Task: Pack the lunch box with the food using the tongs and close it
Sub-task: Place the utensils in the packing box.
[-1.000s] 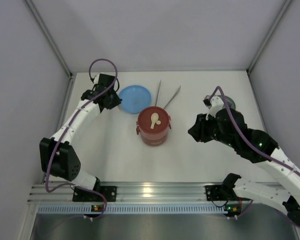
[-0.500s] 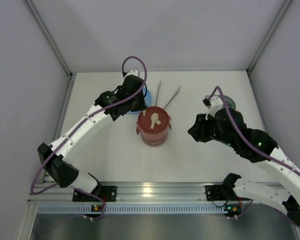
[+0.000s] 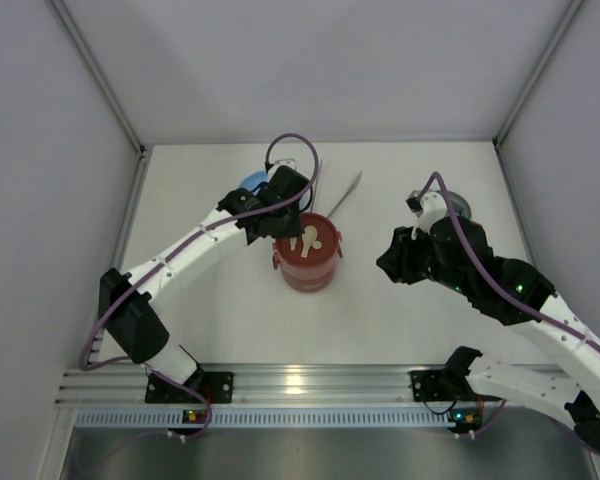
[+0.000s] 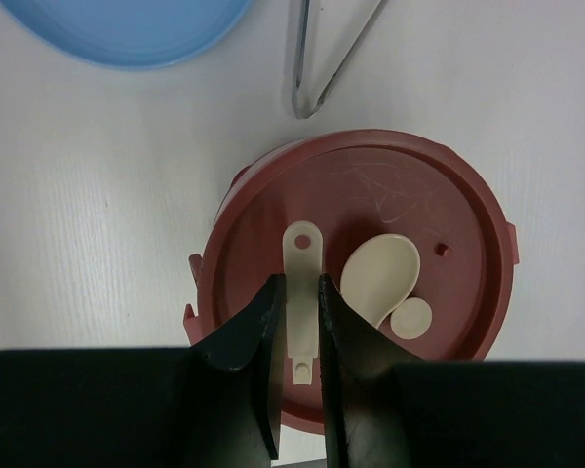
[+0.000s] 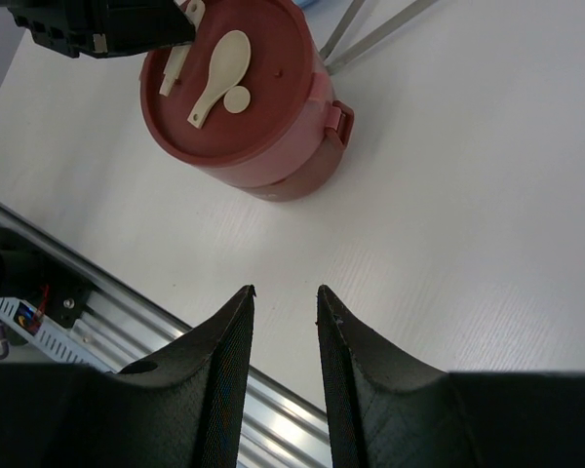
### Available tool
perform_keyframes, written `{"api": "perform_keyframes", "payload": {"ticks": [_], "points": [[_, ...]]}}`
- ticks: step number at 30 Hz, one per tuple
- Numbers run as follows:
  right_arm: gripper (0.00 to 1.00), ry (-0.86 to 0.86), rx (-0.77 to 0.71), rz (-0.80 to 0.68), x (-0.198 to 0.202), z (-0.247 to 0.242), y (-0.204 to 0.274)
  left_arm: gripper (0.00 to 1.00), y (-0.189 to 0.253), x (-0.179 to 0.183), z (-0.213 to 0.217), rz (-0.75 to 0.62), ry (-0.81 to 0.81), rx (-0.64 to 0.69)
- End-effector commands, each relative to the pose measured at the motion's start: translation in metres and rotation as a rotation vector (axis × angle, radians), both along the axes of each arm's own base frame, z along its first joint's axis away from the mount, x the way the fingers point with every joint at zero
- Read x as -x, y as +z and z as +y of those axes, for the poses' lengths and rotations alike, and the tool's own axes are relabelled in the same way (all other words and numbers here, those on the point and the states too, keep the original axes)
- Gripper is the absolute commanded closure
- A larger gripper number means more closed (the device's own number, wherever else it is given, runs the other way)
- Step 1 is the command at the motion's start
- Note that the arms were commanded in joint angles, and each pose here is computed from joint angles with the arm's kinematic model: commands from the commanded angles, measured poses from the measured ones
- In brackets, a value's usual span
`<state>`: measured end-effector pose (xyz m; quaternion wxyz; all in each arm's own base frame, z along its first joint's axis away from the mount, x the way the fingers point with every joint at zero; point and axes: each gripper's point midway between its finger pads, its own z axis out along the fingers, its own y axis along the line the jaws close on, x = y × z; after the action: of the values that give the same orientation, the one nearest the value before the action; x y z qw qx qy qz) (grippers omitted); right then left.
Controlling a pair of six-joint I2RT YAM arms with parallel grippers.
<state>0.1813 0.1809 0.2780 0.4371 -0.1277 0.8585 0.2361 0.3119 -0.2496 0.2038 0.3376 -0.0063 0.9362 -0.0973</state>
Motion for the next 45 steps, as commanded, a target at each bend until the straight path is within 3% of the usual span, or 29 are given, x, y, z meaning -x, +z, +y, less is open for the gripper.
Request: {"api": "perform_keyframes", "payload": {"ticks": [1, 16, 23, 31, 35, 41, 45], "points": [[0.68, -0.022, 0.003, -0.006, 0.000, -0.007, 0.006, 1.00, -0.002, 0.001, -0.004, -0.008, -0.021, 0.004], [0.68, -0.018, 0.003, -0.003, -0.001, -0.005, 0.006, 0.91, -0.013, 0.007, -0.008, 0.006, -0.048, -0.015], [0.68, -0.020, 0.001, -0.006, -0.001, -0.005, 0.008, 0.68, 0.001, 0.007, -0.010, -0.029, -0.064, 0.008], [0.68, -0.018, -0.002, -0.007, -0.001, -0.004, 0.009, 0.62, 0.010, 0.009, -0.009, -0.043, -0.073, 0.018], [0.68, -0.023, 0.003, -0.012, -0.002, -0.005, 0.012, 0.63, 0.038, 0.007, -0.003, -0.125, -0.050, 0.058], [0.67, -0.058, 0.025, -0.031, -0.009, -0.010, 0.016, 0.58, 0.126, 0.009, 0.025, -0.372, -0.011, 0.170], [0.65, -0.110, 0.049, -0.041, -0.019, -0.015, 0.016, 0.57, 0.150, 0.007, 0.044, -0.450, 0.001, 0.245]]}}
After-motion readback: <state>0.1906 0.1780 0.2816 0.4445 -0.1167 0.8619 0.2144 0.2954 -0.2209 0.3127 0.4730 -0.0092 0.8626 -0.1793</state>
